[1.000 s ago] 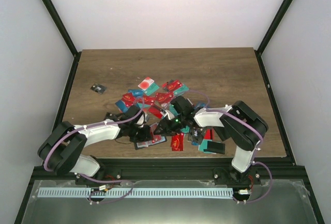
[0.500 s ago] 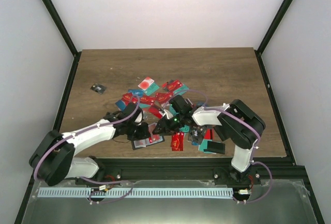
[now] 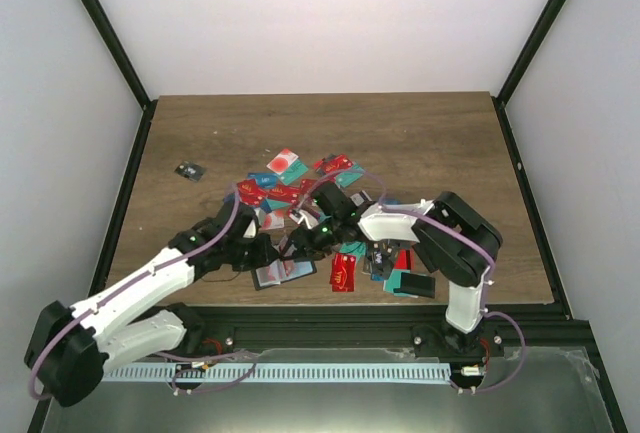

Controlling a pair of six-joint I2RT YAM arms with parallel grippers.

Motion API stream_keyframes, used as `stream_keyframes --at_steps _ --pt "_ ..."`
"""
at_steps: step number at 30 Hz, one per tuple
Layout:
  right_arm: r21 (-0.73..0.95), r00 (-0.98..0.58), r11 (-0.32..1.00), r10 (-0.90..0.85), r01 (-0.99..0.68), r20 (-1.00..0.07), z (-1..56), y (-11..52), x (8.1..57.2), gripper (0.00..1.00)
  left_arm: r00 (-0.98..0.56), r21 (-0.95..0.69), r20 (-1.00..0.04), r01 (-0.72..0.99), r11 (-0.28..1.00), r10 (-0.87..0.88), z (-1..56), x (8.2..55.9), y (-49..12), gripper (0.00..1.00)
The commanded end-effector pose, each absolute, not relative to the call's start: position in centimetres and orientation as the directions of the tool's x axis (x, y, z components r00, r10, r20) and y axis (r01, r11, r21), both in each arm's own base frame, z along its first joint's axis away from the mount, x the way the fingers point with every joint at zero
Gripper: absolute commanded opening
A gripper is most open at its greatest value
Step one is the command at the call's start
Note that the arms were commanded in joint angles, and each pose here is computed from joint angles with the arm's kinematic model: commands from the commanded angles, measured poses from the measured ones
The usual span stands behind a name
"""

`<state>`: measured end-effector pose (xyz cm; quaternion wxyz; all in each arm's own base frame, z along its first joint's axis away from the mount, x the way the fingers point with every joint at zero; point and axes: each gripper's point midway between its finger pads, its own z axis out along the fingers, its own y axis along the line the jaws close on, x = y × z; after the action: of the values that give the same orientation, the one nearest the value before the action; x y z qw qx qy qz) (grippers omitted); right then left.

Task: Put the credit cards into the card holder
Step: Insert the credit card into the card holder.

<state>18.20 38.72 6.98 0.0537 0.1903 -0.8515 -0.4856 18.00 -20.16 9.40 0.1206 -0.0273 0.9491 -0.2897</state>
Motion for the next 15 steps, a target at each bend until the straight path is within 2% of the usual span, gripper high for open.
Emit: stream_keyframes --at_steps 1,10,15 --pt "0.868 -0.882 0.376 -0.453 -0.324 -0.133 8.4 41.6 17.1 0.46 -0.961 -0.511 -0.2 -0.063 0.857 -0.19 8.9 16.8 -17.5 0.07" --pt "0.883 -0.815 0.308 -0.566 -0.354 -0.129 7.9 45.9 15.2 0.49 -0.935 -0.502 -0.214 -0.142 0.853 -0.282 9.3 14.7 -14.4 0.09" --pt "0.911 -0.771 0.196 -0.613 -0.363 -0.175 9.8 47.4 14.6 0.52 -0.916 -0.492 -0.227 -0.187 0.851 -0.332 9.4 13.9 -12.8 0.11"
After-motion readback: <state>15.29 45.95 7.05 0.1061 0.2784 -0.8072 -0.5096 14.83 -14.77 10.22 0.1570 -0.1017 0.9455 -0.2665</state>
